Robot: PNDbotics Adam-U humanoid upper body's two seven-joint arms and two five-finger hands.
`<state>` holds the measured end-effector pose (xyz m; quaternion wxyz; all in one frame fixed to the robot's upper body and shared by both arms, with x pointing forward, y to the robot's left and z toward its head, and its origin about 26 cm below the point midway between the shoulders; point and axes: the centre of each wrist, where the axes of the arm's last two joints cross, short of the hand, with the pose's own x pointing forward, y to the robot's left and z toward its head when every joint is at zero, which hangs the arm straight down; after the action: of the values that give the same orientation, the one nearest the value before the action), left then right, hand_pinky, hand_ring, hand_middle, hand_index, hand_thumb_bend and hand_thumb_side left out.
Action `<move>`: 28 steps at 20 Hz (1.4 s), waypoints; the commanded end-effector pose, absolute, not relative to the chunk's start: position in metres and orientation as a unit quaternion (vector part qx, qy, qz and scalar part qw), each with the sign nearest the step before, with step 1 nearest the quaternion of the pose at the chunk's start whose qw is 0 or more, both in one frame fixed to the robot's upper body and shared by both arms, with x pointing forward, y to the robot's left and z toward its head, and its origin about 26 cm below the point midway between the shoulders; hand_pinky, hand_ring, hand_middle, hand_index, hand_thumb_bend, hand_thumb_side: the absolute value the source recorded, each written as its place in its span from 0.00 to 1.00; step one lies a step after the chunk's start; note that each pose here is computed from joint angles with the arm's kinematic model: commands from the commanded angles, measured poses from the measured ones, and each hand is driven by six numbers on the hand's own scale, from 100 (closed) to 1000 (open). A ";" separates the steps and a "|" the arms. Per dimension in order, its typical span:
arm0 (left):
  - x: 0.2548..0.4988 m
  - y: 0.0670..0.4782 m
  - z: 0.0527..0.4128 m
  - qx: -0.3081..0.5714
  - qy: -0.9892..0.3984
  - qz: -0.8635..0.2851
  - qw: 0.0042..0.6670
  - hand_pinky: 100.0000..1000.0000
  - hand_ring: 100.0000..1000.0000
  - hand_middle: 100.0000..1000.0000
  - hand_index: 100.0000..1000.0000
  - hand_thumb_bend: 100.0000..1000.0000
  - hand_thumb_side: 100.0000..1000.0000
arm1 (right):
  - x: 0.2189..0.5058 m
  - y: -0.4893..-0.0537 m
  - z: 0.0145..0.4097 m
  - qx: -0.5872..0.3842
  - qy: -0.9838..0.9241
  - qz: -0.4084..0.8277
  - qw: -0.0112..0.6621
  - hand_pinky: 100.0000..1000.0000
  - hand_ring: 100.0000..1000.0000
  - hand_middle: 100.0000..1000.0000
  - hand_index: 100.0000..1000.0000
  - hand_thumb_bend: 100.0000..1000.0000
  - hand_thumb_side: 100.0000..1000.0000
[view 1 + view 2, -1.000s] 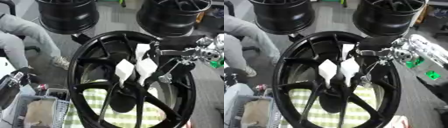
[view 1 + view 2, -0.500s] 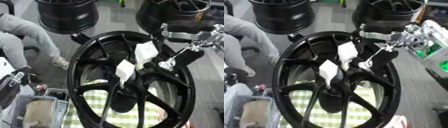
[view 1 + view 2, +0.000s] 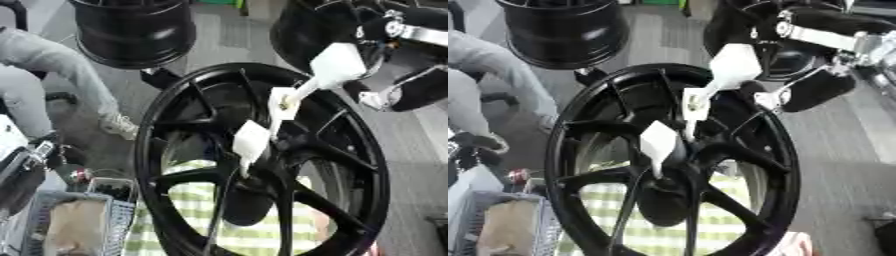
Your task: Pull the pin out of the wheel hub.
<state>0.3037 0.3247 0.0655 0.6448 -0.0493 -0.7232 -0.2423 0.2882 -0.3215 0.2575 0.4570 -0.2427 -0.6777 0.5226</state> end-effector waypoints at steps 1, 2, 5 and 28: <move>0.303 0.332 0.076 -0.029 -0.730 -0.246 0.637 0.68 0.57 0.60 0.67 0.00 0.83 | 0.277 -0.347 0.259 -0.305 -0.705 0.443 0.461 0.58 0.53 0.34 0.52 0.00 0.05; 0.303 0.333 0.077 -0.028 -0.731 -0.244 0.637 0.68 0.57 0.60 0.67 0.00 0.83 | 0.272 -0.357 0.247 -0.324 -0.710 0.405 0.475 0.58 0.53 0.33 0.52 0.00 0.05; 0.303 0.334 0.077 -0.025 -0.733 -0.240 0.636 0.68 0.57 0.60 0.67 0.00 0.83 | 0.256 -0.379 0.211 -0.380 -0.717 0.285 0.511 0.55 0.51 0.32 0.51 0.00 0.07; 0.301 0.333 0.073 -0.028 -0.733 -0.233 0.639 0.68 0.57 0.60 0.67 0.00 0.83 | 0.211 -0.451 0.075 -0.641 -0.462 -0.086 0.607 0.63 0.67 0.76 0.95 0.00 0.47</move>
<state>0.3009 0.3302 0.0640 0.6475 -0.0364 -0.7264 -0.2276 0.2087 -0.4494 0.0639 0.6244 -0.6284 -0.4553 -0.0892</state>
